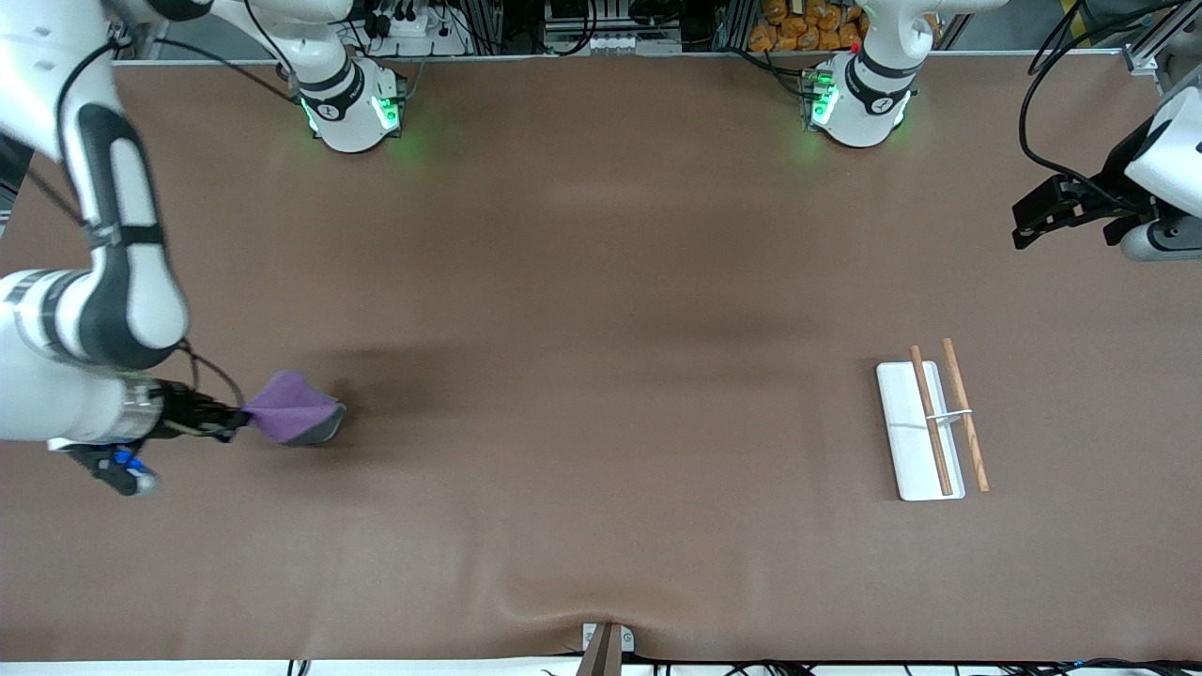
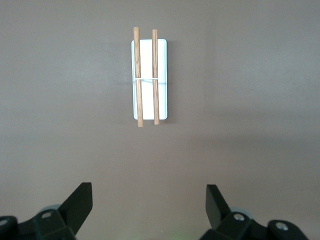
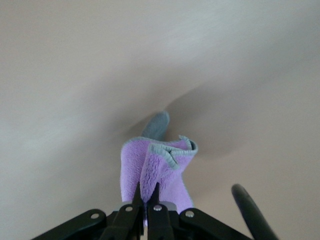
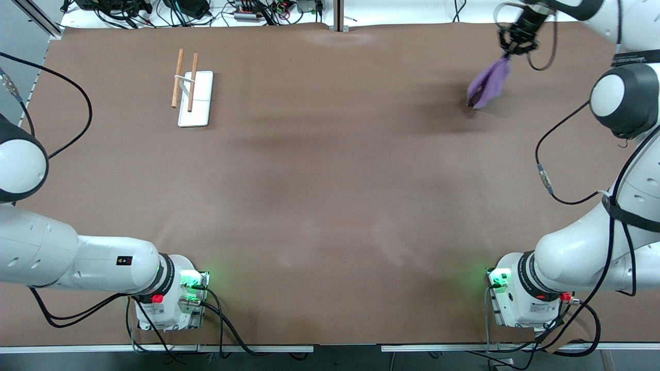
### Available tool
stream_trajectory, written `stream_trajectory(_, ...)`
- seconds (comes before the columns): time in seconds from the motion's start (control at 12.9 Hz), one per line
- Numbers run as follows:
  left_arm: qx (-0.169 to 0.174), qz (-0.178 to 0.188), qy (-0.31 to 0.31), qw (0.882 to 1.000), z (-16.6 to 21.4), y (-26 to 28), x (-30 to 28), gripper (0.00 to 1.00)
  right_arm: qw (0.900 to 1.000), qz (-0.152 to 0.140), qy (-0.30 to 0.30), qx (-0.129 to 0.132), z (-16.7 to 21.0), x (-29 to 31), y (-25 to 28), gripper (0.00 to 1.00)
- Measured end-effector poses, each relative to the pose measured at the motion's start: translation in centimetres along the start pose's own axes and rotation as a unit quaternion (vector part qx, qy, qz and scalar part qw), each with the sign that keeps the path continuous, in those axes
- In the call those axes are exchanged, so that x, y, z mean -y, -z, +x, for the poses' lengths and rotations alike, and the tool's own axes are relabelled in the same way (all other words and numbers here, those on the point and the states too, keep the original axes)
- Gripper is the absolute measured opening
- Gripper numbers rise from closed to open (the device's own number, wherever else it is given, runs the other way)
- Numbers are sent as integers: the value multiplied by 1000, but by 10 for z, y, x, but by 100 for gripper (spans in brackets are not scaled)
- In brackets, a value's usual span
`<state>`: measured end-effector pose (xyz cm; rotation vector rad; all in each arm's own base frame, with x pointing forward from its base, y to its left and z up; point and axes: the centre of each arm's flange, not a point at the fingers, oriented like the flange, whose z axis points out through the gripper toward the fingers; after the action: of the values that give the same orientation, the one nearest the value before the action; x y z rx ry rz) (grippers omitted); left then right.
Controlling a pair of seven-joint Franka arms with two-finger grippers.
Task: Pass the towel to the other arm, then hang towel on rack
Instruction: 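Lift the towel with the right gripper while the left gripper approaches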
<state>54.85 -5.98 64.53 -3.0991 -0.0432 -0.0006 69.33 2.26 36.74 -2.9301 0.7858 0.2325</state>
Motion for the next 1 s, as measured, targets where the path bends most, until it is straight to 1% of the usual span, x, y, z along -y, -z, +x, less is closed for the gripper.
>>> stream_trajectory(0.15,3,-5,18,1000,1,-3,-5,100,1000,3,9,-14,-48,70,13,4)
stream_trajectory(0.39,21,-45,70,996,8,-16,-17,100,999,6,20,-24,-114,143,20,4)
stream_trajectory(0.54,40,-67,99,992,15,-30,-32,100,999,13,26,-32,-157,184,27,4)
stream_trajectory(0.7,57,-69,129,988,21,-52,-68,100,999,24,23,-40,-196,218,36,4)
stream_trajectory(0.85,56,-76,166,982,28,-73,-121,100,999,40,7,-35,-232,244,43,4)
stream_trajectory(1.0,57,-95,209,972,33,-94,-168,100,998,55,-11,-29,-264,265,50,4)
